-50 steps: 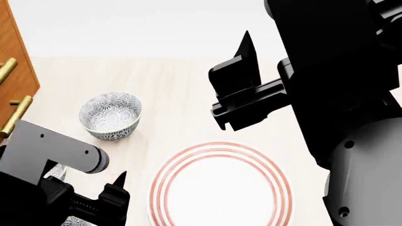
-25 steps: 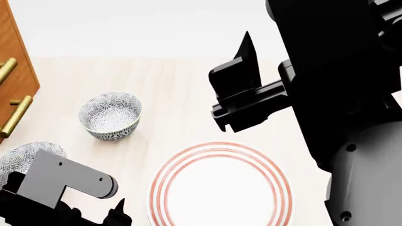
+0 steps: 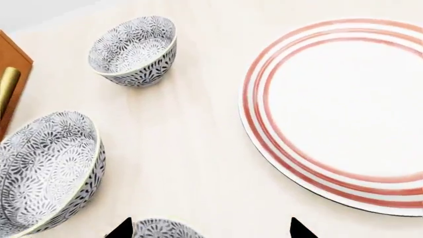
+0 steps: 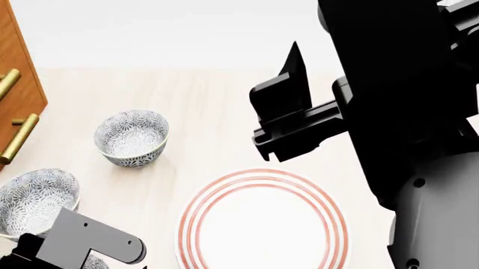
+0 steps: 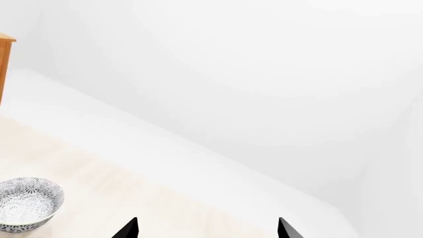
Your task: Put the bowl at the front on the plate.
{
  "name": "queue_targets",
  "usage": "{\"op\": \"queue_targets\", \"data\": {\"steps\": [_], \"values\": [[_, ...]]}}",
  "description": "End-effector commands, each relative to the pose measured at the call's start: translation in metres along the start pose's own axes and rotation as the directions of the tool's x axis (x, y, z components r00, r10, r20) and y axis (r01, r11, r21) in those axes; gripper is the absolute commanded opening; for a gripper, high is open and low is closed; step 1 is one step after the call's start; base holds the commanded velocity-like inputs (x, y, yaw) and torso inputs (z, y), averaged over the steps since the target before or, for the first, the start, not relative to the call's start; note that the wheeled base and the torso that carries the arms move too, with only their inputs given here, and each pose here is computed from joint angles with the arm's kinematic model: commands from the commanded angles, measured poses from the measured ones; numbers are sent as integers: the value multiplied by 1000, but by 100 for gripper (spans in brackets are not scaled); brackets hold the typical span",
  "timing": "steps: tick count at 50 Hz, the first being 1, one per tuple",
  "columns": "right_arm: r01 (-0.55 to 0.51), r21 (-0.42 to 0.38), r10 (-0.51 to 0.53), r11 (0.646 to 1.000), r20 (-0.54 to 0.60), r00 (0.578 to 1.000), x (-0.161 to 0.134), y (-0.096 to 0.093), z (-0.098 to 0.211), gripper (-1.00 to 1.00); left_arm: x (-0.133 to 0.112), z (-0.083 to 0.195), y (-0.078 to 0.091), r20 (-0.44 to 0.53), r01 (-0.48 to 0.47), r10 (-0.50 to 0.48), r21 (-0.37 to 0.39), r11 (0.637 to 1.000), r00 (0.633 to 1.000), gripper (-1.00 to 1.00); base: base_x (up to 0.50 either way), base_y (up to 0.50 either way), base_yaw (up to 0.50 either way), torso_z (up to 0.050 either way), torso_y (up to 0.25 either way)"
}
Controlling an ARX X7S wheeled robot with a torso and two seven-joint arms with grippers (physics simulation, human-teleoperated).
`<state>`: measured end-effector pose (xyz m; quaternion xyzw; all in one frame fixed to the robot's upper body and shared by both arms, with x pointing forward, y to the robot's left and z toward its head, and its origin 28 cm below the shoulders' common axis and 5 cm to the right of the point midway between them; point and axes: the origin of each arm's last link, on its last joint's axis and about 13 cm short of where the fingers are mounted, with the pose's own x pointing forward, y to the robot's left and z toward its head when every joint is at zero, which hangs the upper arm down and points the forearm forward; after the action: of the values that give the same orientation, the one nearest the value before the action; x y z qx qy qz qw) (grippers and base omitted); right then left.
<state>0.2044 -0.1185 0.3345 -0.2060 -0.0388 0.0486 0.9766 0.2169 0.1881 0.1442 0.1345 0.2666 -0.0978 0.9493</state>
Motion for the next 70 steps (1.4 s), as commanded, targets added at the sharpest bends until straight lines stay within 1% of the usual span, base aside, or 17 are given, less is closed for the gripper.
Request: {"op": "queue_targets", "data": {"steps": [1, 17, 43, 70], "values": [[-2, 1, 2, 1000, -1, 1000, 0, 1, -1, 100, 5, -11, -2, -35, 2, -2, 3, 1000, 999, 100, 0, 0, 0, 0, 0], [-2, 0, 2, 1000, 1, 1000, -1, 0, -2, 100, 5, -21, -5, -62, 19, -18, 16, 1000, 998, 100, 0, 0, 0, 0, 0], [0, 5, 0, 1000, 4, 1000, -2, 1, -3, 100, 12, -32, -7, -108, 8, -6, 23, 1000, 994, 100, 0, 0, 0, 0, 0], [-10, 4, 10, 1000, 0, 1000, 0, 1, -4, 100, 20, -49, -10, -167, 1, 7, 47, 999, 986, 100, 0, 0, 0, 0, 0]]}}
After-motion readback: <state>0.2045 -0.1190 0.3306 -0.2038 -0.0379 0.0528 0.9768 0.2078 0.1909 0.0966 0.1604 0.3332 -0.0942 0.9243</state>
